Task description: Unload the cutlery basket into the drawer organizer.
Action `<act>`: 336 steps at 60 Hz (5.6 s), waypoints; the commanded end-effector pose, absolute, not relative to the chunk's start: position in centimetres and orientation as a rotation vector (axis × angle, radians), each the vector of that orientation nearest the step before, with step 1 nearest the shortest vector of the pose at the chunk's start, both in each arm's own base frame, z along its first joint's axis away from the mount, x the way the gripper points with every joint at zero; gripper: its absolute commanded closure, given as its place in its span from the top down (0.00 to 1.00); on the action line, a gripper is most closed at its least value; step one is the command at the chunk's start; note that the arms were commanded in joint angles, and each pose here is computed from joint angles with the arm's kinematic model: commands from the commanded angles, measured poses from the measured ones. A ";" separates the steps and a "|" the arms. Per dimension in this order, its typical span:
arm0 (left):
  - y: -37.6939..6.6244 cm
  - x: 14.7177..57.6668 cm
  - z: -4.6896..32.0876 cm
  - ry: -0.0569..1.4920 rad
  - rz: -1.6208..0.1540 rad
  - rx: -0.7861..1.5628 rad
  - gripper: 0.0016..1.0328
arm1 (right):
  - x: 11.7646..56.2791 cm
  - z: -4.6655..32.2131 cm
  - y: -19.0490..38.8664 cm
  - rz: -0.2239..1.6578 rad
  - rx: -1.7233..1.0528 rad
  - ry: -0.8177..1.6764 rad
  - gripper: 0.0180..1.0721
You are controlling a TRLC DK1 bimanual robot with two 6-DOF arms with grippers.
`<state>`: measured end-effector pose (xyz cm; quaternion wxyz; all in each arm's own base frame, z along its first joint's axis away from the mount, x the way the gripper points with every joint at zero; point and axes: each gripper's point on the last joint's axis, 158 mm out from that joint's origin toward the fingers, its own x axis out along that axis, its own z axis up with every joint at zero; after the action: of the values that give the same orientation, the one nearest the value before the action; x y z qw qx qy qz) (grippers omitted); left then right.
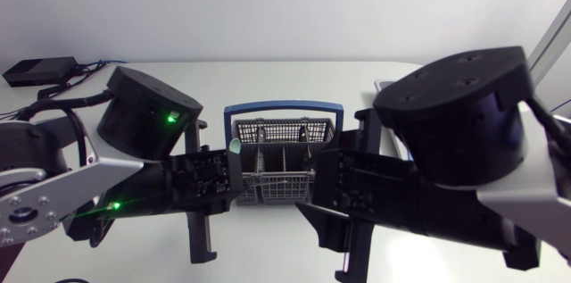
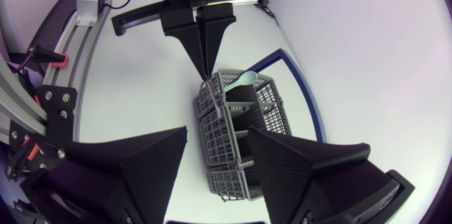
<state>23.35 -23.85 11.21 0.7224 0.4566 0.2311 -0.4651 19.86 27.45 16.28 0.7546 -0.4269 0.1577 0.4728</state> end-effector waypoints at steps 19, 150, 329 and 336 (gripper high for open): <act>-24.3 22.8 10.1 0.527 -1.081 1.081 0.03 | 20.2 14.5 28.4 1.051 -1.043 0.295 0.56; -27.5 23.3 10.2 0.557 -1.153 1.147 0.03 | 21.9 12.3 26.1 1.010 -1.025 0.296 0.63; -29.1 30.3 18.9 0.460 -0.953 0.492 0.60 | 27.8 20.4 20.9 0.946 -0.379 0.262 0.06; -29.5 30.2 18.9 0.465 -0.967 0.490 0.60 | 27.3 20.1 20.3 0.941 -0.416 0.239 0.06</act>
<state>30.35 -29.03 19.25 0.8334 0.2393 0.2109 -0.4513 27.47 20.66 19.83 0.8610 -0.1946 0.1266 0.4525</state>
